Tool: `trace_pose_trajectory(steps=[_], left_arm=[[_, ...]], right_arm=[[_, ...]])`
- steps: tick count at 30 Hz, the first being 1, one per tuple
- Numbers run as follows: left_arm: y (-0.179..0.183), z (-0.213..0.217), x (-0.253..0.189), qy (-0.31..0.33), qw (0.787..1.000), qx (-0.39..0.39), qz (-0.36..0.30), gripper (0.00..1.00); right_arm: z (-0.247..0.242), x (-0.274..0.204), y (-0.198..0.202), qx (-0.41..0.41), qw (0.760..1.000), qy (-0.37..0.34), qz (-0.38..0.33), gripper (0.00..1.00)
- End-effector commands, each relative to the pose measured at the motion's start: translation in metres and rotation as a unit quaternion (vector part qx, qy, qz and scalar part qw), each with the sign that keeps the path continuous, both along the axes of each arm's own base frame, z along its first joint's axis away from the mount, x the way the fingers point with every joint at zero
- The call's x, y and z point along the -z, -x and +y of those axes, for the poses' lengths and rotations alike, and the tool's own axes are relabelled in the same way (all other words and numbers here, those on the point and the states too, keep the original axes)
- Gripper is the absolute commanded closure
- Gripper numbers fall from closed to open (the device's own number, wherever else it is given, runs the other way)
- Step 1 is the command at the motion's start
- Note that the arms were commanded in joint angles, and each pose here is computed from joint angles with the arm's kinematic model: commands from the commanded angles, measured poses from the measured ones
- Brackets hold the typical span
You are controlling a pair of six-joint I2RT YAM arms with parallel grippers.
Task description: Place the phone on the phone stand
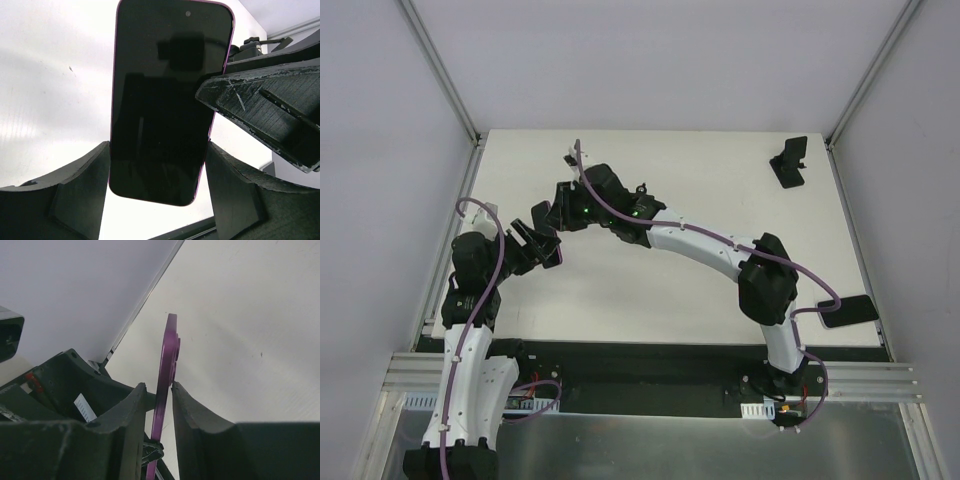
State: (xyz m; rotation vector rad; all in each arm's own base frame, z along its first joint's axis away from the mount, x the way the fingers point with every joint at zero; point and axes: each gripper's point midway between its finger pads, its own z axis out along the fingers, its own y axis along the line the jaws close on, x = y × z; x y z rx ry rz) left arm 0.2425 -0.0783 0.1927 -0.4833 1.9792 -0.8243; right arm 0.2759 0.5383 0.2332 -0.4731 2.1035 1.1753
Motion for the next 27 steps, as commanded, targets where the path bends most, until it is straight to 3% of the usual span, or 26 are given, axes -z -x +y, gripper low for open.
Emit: trace_pose_trajectory(steps=[1, 3, 8, 11, 12, 14, 16, 19, 22, 24, 27], left_arm=[[-0.007, -0.009, -0.031, 0.001, 0.998, 0.03, -0.057, 1.0], [-0.007, -0.009, -0.033, 0.001, 0.998, 0.031, -0.059, 1.0], [-0.007, -0.012, -0.036, 0.001, 0.997, 0.041, -0.06, 1.0], [-0.005, -0.018, -0.039, 0.001, 0.996, 0.064, -0.064, 1.0], [-0.004, -0.021, -0.044, 0.001, 0.994, 0.08, -0.07, 0.96], [0.006, -0.037, -0.055, 0.004, 0.984, 0.148, -0.099, 0.59], [0.02, -0.054, -0.061, 0.018, 0.968, 0.225, -0.112, 0.35], [0.036, -0.069, -0.075, 0.034, 0.945, 0.3, -0.127, 0.17], [0.045, -0.072, -0.087, 0.025, 0.934, 0.322, -0.154, 0.19], [0.051, -0.073, -0.094, 0.016, 0.928, 0.329, -0.173, 0.26], [0.052, -0.072, -0.102, 0.004, 0.925, 0.329, -0.191, 0.22]], right_arm=[[0.006, -0.035, 0.004, -0.009, 0.999, -0.035, -0.024, 0.73], [0.006, -0.036, 0.004, -0.011, 0.999, -0.036, -0.026, 0.75], [0.003, -0.038, 0.006, -0.015, 0.999, -0.033, -0.034, 0.99], [-0.002, -0.037, 0.009, -0.025, 0.998, -0.026, -0.046, 0.99], [-0.005, -0.036, 0.008, -0.028, 0.998, -0.024, -0.05, 0.99], [-0.009, -0.044, 0.012, -0.048, 0.996, -0.041, -0.06, 0.99], [-0.021, -0.062, 0.009, -0.055, 0.993, -0.068, -0.08, 0.99], [-0.042, -0.069, 0.013, -0.093, 0.988, -0.081, -0.092, 0.99], [-0.074, -0.082, 0.013, -0.116, 0.983, -0.097, -0.108, 0.99], [-0.099, -0.076, 0.007, -0.12, 0.983, -0.094, -0.106, 0.99], [-0.128, -0.094, 0.015, -0.152, 0.97, -0.109, -0.153, 0.99]])
